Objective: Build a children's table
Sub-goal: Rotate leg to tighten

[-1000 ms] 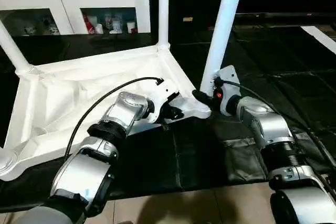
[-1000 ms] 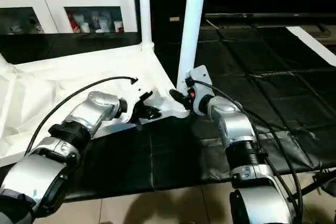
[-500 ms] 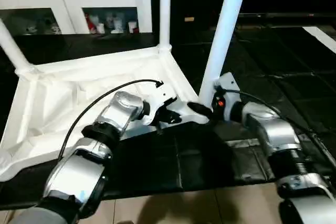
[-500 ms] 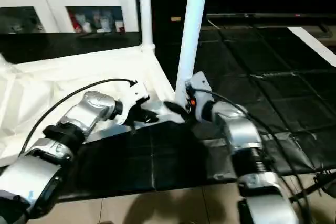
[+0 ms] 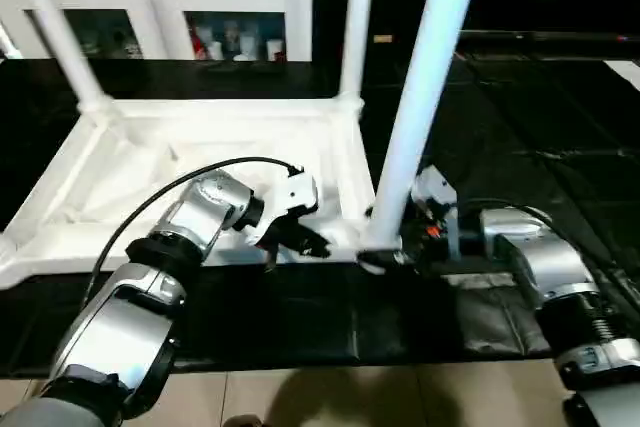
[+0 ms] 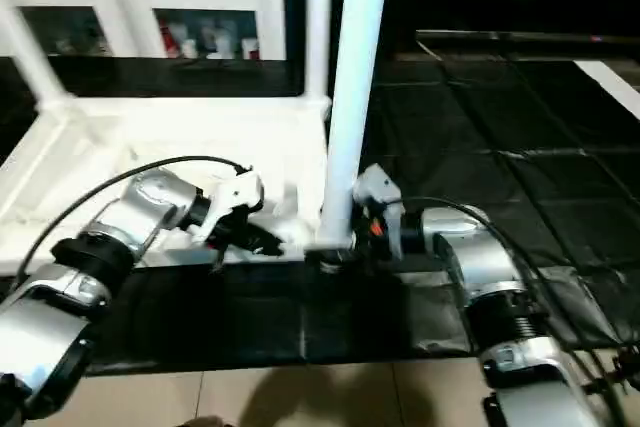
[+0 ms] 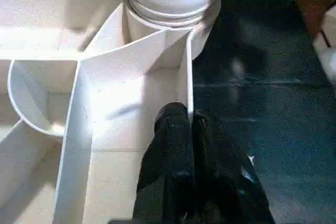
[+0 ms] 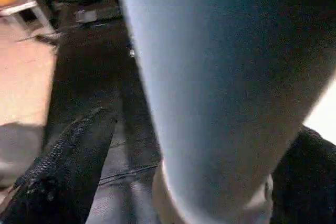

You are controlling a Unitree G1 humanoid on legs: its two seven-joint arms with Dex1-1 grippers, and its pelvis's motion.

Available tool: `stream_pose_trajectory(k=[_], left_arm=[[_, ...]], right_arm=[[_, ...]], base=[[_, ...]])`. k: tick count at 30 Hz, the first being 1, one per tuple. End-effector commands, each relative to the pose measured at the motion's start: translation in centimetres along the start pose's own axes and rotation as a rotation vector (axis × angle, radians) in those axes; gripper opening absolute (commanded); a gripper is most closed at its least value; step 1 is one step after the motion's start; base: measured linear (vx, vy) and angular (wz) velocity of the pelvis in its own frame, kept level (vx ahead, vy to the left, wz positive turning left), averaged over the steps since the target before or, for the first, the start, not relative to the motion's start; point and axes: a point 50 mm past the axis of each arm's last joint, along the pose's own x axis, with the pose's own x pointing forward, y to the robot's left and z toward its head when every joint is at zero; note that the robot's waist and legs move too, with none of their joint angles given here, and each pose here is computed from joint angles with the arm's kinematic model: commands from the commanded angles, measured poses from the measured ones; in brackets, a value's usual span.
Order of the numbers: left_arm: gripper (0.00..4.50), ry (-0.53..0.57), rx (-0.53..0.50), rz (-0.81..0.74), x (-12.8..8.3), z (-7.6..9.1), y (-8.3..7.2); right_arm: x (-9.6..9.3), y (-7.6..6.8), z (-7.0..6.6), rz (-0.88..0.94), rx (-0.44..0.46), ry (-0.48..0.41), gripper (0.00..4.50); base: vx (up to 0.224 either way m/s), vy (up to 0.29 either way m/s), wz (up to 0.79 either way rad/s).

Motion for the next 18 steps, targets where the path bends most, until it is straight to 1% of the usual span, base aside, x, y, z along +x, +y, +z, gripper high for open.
stream_pose_trajectory(k=[1, 2, 4, 5, 10, 12, 14, 18], left_arm=[[0.0, -0.021, 0.099, -0.081, 0.21, 1.76, -0.25], [0.0, -0.007, 0.102, -0.096, 0.09, 1.58, -0.36], [0.0, 0.007, 0.101, -0.117, -0.11, 1.36, -0.53], [0.0, 0.007, 0.101, -0.117, -0.11, 1.36, -0.53], [0.0, 0.01, 0.1, -0.133, -0.26, 1.19, -0.74], [0.0, 0.012, 0.099, -0.135, -0.3, 1.11, -0.77], [0.0, 0.013, 0.097, -0.139, -0.33, 1.09, -0.8], [0.0, 0.017, 0.094, -0.143, -0.37, 1.04, -0.85]], right_arm=[[-0.22, 0.22, 0.29, 0.057, -0.012, -0.009, 4.22], [-0.26, 0.29, 0.28, 0.079, -0.012, -0.006, 4.15], [-0.25, 0.4, 0.17, 0.115, 0.005, 0.002, 3.85], [-0.25, 0.4, 0.17, 0.115, 0.005, 0.002, 3.85], [-0.1, 0.82, -0.04, 0.185, 0.032, 0.022, 3.45], [-0.08, 0.93, -0.13, 0.197, 0.035, 0.027, 3.15], [-0.07, 0.94, -0.22, 0.199, 0.036, 0.029, 3.08], [-0.05, 0.92, -0.33, 0.199, 0.039, 0.029, 2.72]], base=[[0.0, 0.0, 0.0], [0.0, 0.0, 0.0], [0.0, 0.0, 0.0], [0.0, 0.0, 0.0], [0.0, 0.0, 0.0], [0.0, 0.0, 0.0], [0.0, 0.0, 0.0], [0.0, 0.0, 0.0]])
